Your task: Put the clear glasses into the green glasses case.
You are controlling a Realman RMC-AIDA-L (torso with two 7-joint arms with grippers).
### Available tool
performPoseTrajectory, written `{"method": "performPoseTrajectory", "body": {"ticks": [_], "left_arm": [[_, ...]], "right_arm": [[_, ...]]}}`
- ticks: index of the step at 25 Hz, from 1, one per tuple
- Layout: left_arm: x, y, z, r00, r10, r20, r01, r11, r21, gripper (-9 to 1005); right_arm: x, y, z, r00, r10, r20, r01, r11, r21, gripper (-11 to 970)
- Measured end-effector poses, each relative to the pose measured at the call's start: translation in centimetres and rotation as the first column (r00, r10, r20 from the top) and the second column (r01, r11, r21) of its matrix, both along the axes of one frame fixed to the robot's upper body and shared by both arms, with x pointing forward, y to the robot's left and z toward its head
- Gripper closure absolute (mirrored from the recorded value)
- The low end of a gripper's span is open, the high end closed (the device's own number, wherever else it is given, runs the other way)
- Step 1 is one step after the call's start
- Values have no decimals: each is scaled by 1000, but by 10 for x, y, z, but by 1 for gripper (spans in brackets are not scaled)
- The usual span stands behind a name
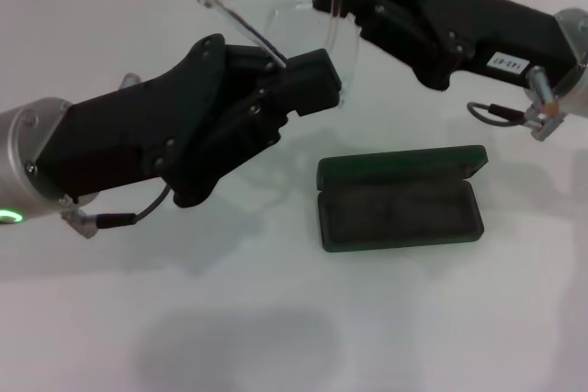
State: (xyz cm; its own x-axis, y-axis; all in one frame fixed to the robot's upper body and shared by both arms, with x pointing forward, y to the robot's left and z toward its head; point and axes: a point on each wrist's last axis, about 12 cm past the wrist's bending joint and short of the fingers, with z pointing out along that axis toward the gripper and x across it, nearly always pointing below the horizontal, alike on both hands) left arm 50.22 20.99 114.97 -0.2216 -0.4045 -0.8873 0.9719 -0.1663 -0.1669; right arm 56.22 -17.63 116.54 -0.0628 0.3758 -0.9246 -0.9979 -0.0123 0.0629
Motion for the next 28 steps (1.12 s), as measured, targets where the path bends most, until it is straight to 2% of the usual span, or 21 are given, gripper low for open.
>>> {"method": "performPoseTrajectory", "body": {"ticks": [12,21,28], "left_arm": [[-1,2,-1,1000,7,-3,-7,1000,1,946],[1,7,-1,999,46,1,-46,999,-13,946],[6,7,-4,996,78,-39,-79,997,-6,946]], "right_arm": [[0,-2,-3,1000,-24,-5,24,1000,-4,886],[-1,6,-9,1000,7,-20,-8,998,-69,886],[0,9,-9,1000,15,-19,-16,996,-82,886]]}}
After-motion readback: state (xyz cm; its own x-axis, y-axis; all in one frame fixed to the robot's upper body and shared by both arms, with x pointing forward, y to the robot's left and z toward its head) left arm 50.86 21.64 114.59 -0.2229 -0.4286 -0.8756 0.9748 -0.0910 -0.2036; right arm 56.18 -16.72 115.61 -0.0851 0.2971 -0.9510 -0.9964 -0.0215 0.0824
